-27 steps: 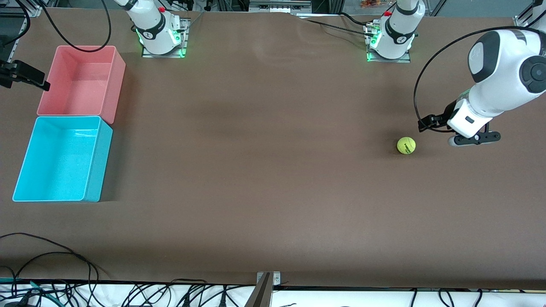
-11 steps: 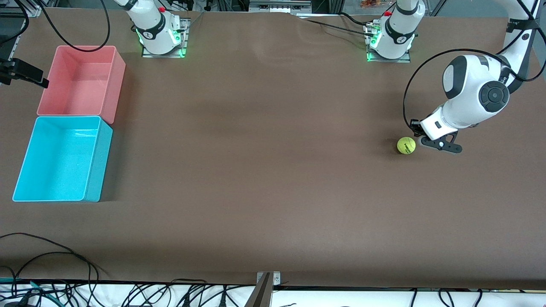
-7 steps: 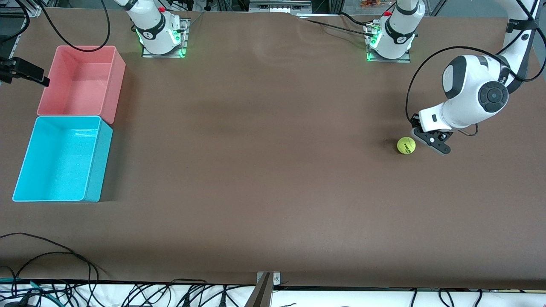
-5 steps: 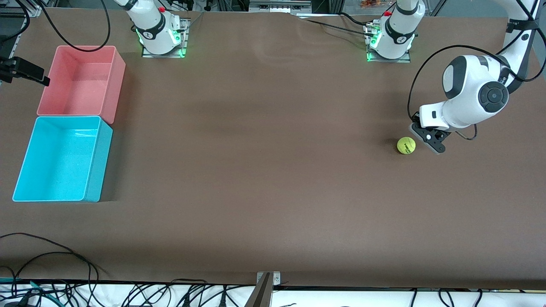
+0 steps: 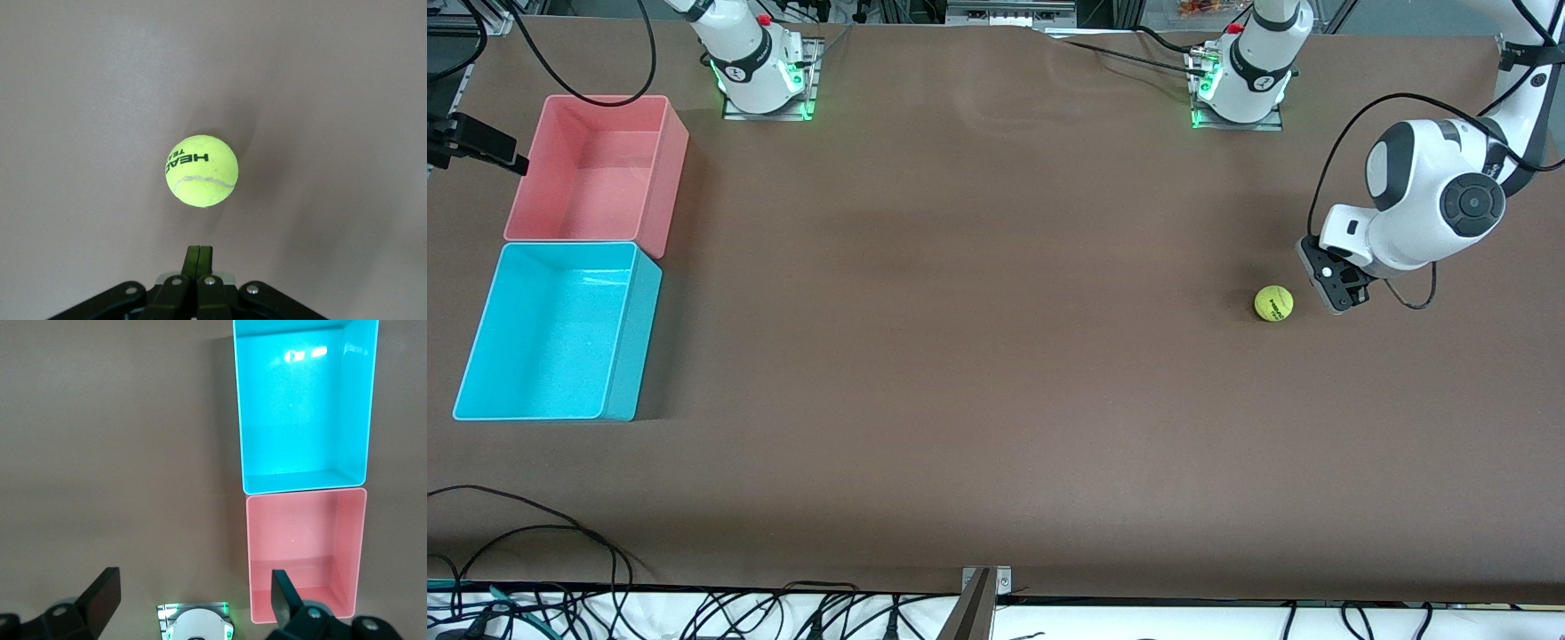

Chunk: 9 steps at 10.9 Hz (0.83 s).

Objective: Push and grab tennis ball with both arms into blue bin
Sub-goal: 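Lower the left gripper beside the tennis ball, fingers closed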

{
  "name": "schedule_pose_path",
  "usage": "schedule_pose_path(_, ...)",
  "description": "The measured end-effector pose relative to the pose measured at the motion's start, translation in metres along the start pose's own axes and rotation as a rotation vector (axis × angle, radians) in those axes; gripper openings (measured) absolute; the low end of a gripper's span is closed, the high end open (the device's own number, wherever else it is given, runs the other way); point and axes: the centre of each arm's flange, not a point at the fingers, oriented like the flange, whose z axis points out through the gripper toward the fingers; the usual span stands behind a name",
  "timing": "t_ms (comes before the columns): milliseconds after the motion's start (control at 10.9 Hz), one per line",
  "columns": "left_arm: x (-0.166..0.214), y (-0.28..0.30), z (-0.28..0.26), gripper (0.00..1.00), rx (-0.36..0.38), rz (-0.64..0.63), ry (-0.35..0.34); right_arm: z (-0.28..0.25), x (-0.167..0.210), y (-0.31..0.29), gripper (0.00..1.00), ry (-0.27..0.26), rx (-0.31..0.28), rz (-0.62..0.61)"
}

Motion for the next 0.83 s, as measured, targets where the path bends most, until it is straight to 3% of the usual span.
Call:
schedule_pose_path(367, -0.012, -0.012, 0.016, 0.01, 0.04, 0.186, 0.014, 0.0, 0.0, 0.0, 1.0, 0.0, 0.0, 0.0)
schedule_pose_path(825, -0.012, -0.013, 0.049, 0.01, -0.006, 0.254, 0.016, 0.0, 0.0, 0.001, 1.0, -0.001, 0.0, 0.002)
